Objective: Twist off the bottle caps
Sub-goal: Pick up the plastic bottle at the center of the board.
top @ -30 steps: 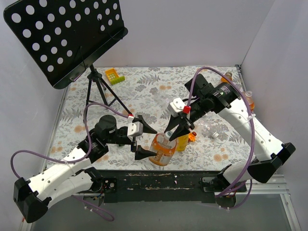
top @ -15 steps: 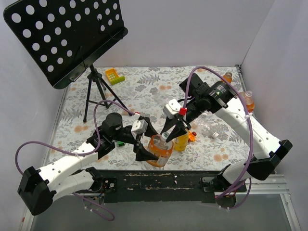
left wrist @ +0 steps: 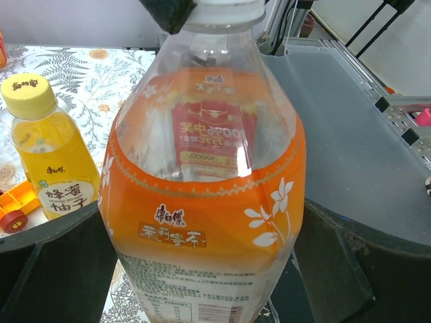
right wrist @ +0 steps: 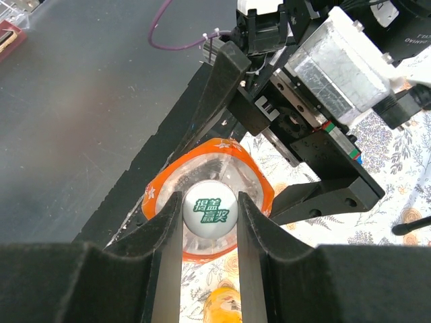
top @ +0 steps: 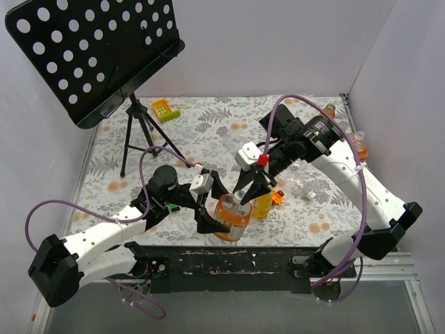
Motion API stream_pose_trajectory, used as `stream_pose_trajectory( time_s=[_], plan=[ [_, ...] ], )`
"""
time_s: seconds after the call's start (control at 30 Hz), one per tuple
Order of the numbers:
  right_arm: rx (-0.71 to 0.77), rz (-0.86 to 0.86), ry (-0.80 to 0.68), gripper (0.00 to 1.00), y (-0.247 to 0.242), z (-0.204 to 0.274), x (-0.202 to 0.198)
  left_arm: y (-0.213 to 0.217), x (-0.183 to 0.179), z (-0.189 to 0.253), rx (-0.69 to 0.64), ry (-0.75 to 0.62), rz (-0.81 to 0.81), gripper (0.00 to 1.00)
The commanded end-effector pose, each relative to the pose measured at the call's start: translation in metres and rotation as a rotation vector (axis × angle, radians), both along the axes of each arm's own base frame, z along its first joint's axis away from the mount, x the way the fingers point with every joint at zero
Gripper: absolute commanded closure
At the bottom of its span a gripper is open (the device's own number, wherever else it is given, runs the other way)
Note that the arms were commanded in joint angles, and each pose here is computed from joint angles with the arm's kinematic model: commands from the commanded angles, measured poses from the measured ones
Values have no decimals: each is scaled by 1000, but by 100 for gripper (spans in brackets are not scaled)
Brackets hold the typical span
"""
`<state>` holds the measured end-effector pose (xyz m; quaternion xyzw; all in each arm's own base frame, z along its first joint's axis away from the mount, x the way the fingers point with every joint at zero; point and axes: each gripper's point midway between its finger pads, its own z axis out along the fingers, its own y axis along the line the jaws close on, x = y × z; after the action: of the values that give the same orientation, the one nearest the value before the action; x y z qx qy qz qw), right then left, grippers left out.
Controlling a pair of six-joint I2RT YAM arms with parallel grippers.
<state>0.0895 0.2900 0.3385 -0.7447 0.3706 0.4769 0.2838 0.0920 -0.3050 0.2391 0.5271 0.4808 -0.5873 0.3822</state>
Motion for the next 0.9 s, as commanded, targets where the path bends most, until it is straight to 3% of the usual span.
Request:
stream_pose_trajectory(
  time_s=[0.0, 0.3, 0.73, 0.8, 0.87],
  plan=[
    [132, 16, -82, 99, 11, 34, 10, -1, -8, 0, -6, 6, -66, 2],
    [159, -56, -173, 99, 17, 50, 48, -5, 5, 7, -13, -20, -83, 2],
    [234, -163, -234, 99, 12, 63, 102, -4, 32, 17, -18, 51, -135, 15],
    [241, -171, -236, 99, 10, 62, 107, -4, 35, 20, -24, 44, -134, 20],
    [237, -172, -238, 99, 10, 58, 108, -4, 38, 21, -22, 48, -133, 41]
  ],
)
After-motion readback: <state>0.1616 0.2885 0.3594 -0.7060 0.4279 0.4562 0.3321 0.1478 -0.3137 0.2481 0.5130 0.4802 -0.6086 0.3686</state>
